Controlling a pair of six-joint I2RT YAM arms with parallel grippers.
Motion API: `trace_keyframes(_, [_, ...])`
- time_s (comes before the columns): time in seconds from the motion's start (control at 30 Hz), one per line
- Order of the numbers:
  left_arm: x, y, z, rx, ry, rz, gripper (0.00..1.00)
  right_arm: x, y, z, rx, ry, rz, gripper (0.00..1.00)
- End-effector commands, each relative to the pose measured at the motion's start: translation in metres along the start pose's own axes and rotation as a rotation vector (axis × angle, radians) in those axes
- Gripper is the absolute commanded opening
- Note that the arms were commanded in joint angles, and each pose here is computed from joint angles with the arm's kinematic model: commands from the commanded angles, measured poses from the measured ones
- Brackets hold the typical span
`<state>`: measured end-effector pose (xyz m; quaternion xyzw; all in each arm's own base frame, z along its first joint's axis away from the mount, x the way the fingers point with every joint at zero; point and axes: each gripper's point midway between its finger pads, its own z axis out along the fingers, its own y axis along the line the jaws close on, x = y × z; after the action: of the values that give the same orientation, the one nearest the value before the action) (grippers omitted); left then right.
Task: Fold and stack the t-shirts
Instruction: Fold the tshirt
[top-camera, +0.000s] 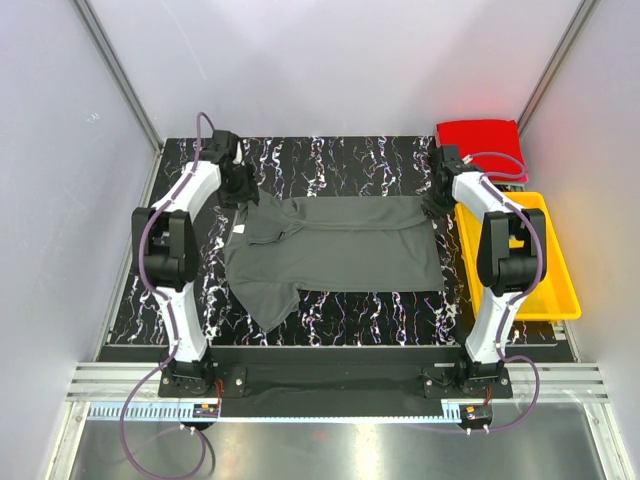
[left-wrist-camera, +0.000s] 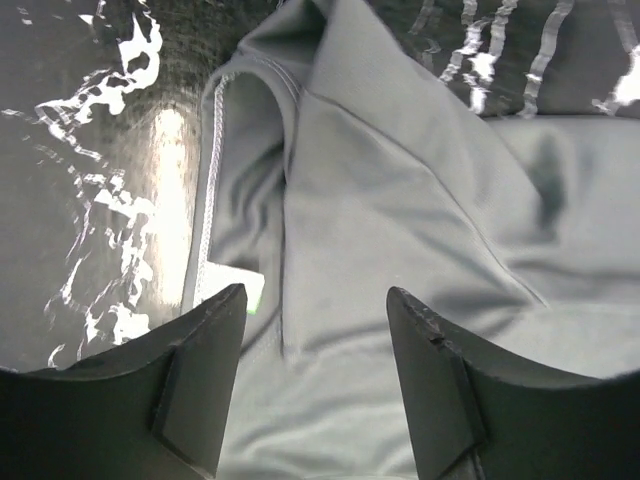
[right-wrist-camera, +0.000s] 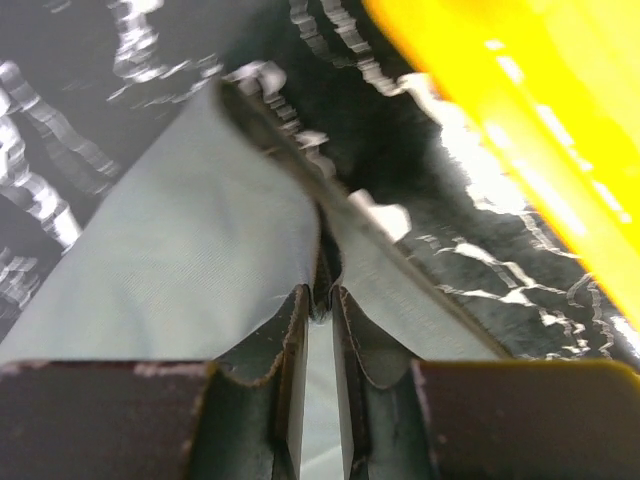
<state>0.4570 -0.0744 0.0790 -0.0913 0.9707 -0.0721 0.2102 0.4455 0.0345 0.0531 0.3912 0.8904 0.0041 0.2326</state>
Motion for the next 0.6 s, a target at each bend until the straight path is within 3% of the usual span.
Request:
trace_keyframes(0.0, [-0.002,-0.004,-0.026,0.040,-0.063,0.029,0.62,-0.011,0.038,-0.041,-0.206,-0.002,-0.078,0.23])
trace_keyframes(0.13, [0.021,-0.011,-0.016,0.128,-0.002,0.044,0.58,0.010,0.073,-0.060,-0.324,0.021,-0.194,0.25])
trace_keyframes(0.33, [0.043,0.000,0.002,0.092,0.051,0.031,0.48,0.063,0.130,-0.092,-0.529,0.075,-0.344,0.29])
trace_keyframes(0.57, [0.058,0.002,0.013,0.102,0.093,0.030,0.49,0.145,0.193,-0.105,-0.597,0.126,-0.503,0.34])
